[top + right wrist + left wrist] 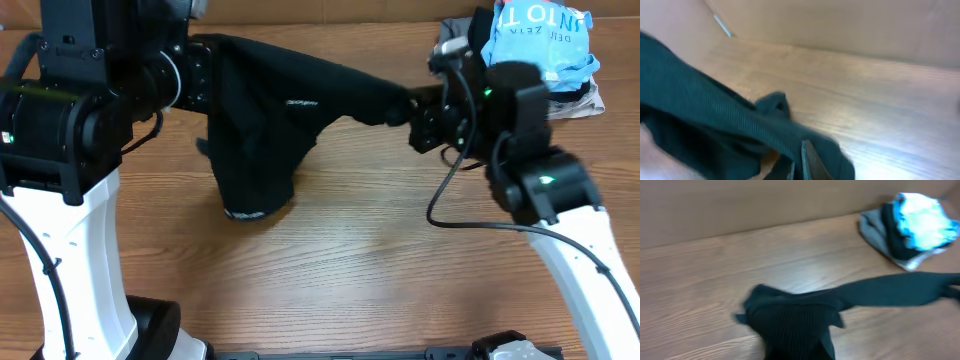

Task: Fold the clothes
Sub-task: 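Stretch the shirt between both grippers and lay it on the table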

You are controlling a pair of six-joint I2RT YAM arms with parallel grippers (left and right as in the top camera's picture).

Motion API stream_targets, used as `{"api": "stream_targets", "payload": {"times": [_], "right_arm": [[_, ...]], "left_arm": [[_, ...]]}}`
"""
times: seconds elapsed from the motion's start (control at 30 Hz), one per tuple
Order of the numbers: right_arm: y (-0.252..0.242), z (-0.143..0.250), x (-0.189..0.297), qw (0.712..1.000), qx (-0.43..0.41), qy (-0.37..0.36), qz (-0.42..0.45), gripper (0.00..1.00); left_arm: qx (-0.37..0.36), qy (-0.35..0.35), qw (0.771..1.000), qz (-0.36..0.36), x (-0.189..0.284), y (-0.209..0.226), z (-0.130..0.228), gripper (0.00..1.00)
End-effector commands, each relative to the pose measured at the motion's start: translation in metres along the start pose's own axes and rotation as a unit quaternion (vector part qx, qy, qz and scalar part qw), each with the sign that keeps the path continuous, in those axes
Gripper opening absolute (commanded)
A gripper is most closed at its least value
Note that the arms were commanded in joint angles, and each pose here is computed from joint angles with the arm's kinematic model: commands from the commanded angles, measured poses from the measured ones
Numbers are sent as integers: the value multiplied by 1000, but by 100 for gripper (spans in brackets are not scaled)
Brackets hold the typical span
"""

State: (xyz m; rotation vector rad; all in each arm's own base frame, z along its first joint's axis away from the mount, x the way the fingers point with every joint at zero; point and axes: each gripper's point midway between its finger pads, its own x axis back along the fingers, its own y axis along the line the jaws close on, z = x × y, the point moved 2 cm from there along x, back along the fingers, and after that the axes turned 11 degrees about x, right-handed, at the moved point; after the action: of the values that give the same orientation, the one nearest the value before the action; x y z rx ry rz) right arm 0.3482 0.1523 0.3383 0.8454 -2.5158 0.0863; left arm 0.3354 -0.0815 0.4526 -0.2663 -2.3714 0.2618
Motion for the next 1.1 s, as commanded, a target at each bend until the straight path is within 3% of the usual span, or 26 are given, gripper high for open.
{"api": "stream_targets", "payload": {"times": [0.0,0.17,0.33,0.6,0.8,1.07], "right_arm": [[-9,-41,42,997,41,-28,63,4],[4,-69,91,996,43,-32,75,4],[17,-88,133,995,48,-48,77,4],[32,-102,194,990,55,-76,102,4],[31,-98,208,988,52,-72,123,4],[15,-77,158,993,30,19,111,4]], "left_arm": [[-15,-55,997,-58,27,17,-13,4],[-37,-112,991,-57,68,13,-18,4],[-42,-215,975,-31,137,1,-22,4],[-40,-302,952,-22,218,-1,1,4],[-16,-276,955,-107,208,27,8,4],[-3,-166,966,-197,138,56,4,4]]}}
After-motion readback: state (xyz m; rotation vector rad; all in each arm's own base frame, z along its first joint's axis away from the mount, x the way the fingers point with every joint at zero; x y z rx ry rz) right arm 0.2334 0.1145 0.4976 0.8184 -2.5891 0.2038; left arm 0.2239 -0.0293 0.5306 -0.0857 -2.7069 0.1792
